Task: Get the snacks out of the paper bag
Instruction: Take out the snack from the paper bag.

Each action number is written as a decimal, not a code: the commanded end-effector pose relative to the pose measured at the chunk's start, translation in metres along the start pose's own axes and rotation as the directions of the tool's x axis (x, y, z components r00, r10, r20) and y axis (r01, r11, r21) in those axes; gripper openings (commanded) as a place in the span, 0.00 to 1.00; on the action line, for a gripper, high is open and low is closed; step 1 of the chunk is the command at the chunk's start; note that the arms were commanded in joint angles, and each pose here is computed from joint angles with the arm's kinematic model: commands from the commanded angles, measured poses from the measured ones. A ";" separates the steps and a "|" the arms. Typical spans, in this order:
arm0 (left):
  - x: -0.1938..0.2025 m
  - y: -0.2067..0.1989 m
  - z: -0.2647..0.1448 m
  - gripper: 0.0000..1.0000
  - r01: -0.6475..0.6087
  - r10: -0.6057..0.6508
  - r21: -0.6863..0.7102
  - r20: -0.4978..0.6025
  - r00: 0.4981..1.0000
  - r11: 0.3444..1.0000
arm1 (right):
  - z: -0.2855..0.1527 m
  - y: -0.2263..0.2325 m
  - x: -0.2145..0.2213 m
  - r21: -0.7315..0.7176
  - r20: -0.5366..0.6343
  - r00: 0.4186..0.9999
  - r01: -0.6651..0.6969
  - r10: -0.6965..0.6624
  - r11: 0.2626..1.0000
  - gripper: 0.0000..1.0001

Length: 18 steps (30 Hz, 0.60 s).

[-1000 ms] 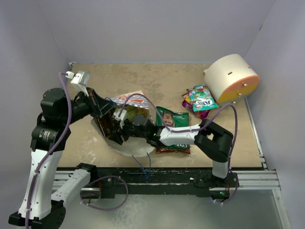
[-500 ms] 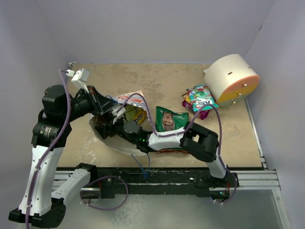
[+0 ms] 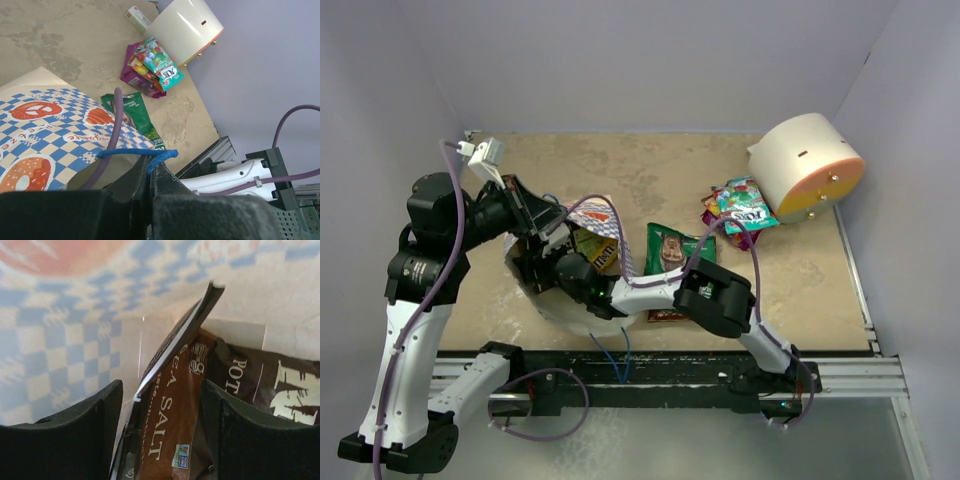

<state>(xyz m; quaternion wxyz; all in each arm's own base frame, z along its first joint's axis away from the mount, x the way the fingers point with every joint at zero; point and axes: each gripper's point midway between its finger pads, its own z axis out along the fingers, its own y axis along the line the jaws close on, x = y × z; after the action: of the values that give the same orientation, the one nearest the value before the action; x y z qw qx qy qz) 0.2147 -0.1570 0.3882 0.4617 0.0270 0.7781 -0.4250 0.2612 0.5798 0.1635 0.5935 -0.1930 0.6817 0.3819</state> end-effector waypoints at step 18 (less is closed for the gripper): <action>-0.023 0.050 -0.019 0.00 0.113 -0.067 -0.359 0.140 0.988 0.926 | -0.048 0.031 -0.047 -0.198 -0.050 0.989 0.125 -0.137 0.972 0.00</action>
<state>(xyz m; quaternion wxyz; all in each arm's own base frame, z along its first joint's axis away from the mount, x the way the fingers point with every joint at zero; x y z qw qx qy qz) 0.2260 -0.1275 0.3744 0.4688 -0.0633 0.8081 -0.3509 0.2358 0.5653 0.1534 0.5580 -0.2798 0.6934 0.3598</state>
